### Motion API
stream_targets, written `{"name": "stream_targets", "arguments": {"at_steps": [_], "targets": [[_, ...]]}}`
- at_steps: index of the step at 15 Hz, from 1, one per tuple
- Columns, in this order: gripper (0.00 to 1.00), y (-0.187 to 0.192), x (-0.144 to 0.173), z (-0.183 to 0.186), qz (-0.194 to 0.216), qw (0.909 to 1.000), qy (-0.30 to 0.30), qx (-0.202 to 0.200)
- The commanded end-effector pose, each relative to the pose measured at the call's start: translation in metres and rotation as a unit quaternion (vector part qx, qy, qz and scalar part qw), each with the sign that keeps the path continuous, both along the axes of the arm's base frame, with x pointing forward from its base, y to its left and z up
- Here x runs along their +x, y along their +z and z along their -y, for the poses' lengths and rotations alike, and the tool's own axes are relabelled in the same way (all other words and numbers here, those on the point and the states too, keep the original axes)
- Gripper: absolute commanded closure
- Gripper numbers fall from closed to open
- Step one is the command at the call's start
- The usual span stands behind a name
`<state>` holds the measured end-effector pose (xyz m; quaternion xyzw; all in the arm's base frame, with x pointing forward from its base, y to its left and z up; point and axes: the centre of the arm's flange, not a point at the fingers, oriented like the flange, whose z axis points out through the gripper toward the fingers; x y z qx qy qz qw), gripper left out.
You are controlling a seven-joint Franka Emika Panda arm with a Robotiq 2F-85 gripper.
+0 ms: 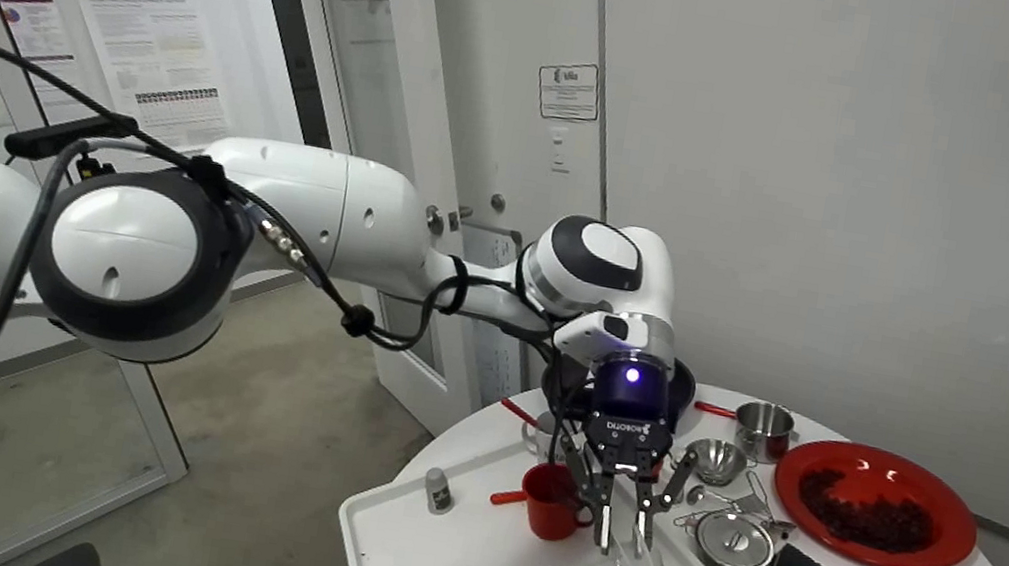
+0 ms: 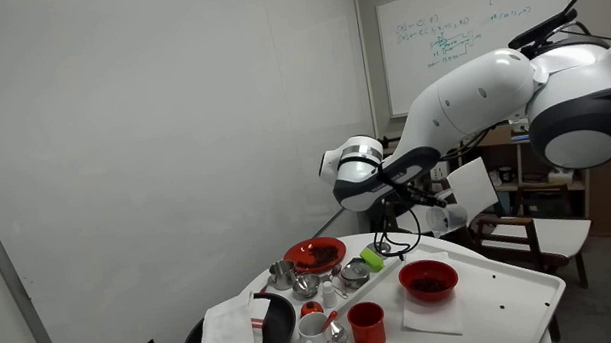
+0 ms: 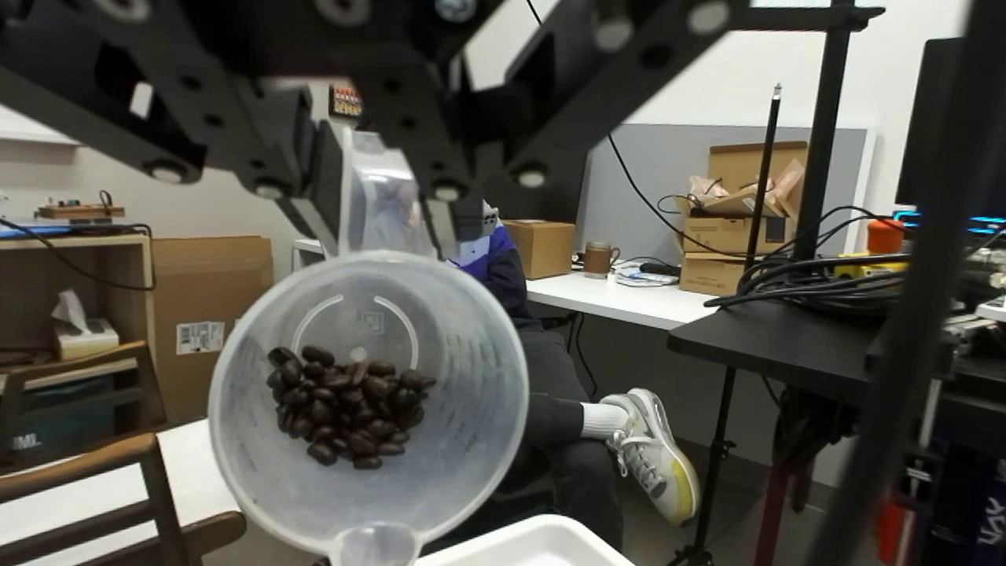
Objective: Pour some of the contents from the jug into the red bowl, pour the contents in the red cup into the red bowl then pour some of the contents from the jug into the red bowl
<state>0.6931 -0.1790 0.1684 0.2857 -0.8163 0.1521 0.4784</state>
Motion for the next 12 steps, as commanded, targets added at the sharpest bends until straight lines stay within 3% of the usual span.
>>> {"name": "stream_targets", "arguments": {"at_steps": [1, 12], "targets": [[0.89, -0.001, 0.028, -0.007, -0.011, 0.9985, 0.015, -0.051], [0.89, 0.000, 0.036, -0.032, -0.025, 0.9859, 0.033, -0.162]]}}
